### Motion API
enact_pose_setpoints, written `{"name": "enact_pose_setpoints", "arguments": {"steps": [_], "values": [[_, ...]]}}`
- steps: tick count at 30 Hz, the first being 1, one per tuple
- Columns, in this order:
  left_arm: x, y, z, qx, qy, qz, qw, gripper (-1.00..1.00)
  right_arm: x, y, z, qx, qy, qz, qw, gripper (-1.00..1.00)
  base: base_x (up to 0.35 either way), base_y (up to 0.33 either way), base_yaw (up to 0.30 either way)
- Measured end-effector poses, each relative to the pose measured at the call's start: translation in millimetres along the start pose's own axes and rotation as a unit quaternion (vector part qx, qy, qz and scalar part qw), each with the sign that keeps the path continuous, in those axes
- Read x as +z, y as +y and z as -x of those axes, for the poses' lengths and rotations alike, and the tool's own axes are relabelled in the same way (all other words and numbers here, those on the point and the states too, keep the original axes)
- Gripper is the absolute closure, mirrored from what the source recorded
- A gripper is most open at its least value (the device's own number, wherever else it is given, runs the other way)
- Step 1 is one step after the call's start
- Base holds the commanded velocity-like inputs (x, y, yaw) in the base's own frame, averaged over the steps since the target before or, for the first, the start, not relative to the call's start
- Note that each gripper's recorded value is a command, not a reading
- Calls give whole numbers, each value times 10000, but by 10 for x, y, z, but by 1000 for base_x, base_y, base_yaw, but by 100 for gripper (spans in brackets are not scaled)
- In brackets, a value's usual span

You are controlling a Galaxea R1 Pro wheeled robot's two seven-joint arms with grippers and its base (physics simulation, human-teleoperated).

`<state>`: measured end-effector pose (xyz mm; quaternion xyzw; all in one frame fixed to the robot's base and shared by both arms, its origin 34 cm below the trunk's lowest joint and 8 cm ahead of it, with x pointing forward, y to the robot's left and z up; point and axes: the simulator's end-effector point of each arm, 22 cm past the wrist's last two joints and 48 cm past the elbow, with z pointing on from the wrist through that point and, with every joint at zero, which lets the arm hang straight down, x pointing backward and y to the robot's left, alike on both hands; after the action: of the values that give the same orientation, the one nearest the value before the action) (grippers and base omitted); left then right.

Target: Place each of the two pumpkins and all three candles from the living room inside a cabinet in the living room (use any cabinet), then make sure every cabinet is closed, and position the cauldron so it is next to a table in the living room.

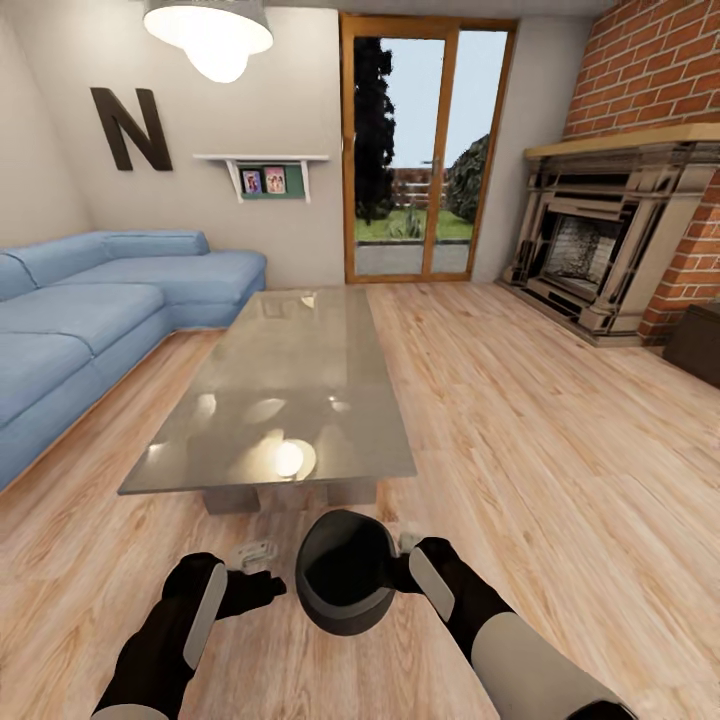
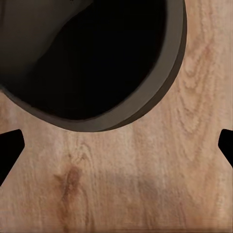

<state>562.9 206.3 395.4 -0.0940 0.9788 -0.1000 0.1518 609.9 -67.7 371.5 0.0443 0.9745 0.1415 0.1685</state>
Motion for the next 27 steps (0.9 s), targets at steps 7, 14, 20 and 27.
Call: {"name": "enact_pose_setpoints", "arguments": {"steps": [7, 14, 20, 27], "values": [[-133, -39, 79, -1, 1, 2, 10000, -100, -127, 47, 84, -6, 0, -2, 10000, -100, -7, 0, 0], [-267, -75, 161, -1, -4, 3, 10000, -100, -252, 92, 164, -19, 0, -12, 10000, -100, -171, 0, 0], [-379, -108, 225, -1, -8, 8, 10000, -100, -358, 118, 234, -77, -12, -49, 10000, -100, -82, 0, 0], [-511, -140, 300, 0, -10, 16, 10000, -100, -482, 163, 311, -92, -13, -54, 9999, -100, -7, 0, 0]]}}
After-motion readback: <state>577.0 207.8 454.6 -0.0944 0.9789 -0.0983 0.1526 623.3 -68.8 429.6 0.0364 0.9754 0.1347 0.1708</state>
